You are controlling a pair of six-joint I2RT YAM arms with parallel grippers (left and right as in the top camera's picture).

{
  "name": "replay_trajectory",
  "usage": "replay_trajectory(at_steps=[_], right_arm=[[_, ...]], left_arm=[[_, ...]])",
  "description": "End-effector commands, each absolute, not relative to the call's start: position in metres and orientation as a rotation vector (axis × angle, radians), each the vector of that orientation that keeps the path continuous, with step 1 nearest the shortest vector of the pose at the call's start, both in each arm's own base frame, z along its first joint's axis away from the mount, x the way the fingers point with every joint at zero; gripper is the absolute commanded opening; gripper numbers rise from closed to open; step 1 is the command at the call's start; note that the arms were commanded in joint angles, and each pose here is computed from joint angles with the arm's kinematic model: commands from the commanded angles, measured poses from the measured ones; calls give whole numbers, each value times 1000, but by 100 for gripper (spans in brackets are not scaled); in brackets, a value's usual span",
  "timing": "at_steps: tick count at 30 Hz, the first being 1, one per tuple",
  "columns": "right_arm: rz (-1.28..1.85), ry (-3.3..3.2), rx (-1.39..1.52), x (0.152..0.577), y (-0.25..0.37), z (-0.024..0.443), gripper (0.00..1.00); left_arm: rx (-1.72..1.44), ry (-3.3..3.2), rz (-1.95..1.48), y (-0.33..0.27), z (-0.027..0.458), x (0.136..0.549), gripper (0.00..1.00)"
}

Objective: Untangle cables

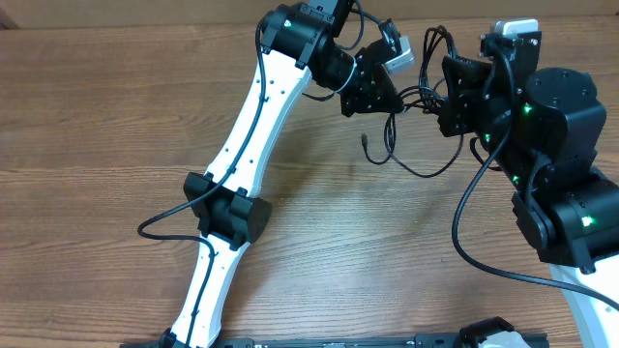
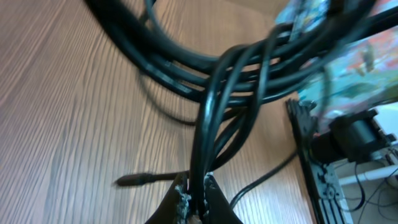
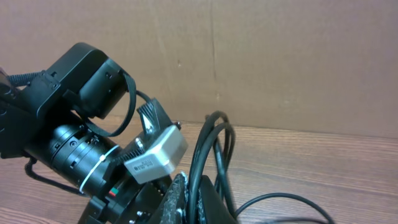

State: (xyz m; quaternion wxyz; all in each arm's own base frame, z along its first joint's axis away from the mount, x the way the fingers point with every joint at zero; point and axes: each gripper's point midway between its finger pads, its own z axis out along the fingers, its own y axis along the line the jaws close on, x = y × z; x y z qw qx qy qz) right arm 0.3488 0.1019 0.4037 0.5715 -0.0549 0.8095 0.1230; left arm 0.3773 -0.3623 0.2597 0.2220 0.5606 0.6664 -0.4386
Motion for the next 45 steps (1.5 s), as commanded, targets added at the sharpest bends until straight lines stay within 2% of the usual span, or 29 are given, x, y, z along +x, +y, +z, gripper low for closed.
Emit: replay_trajectory(at_steps=[1,5,9,19,26,33,37,38,39,40,42,43,45], right_arm=[[278,1868,-124,345,98,417,4],[276,1879,-124,345,98,414,4],[262,1894,-105,349,91,410,4],[261,1983,-17,380,63,379,4],[231,2042,212,401,12,353,4],[243,2130,222,419,12,320,4],[388,2207,154,427,36,295,4],[455,2227,124,427,47,290,9],[510,2239,103,428,56,286,23],[566,2250,81,427,65,283,39],[676,2267,22,427,85,276,82],[715,2278,-2,427,93,272,86],[744,2300,-33,428,105,263,87]], left_arm=[[1579,1720,-1351,-385,266,360,4],[1583,1705,-1348,-389,268,360,4],[1432,1862,-1333,-372,274,382,4],[1067,2036,-1244,-258,324,427,4],[784,2188,-1166,-172,345,431,4],[763,2113,-1102,-152,384,415,4],[730,2141,-1023,-148,394,406,4],[717,2157,-994,-146,395,405,4],[712,2165,-976,-146,395,405,4],[712,2166,-964,-146,397,403,4],[695,2168,-978,-148,400,401,4],[675,2174,-987,-148,401,401,4],[618,2192,-1011,-148,404,403,4]])
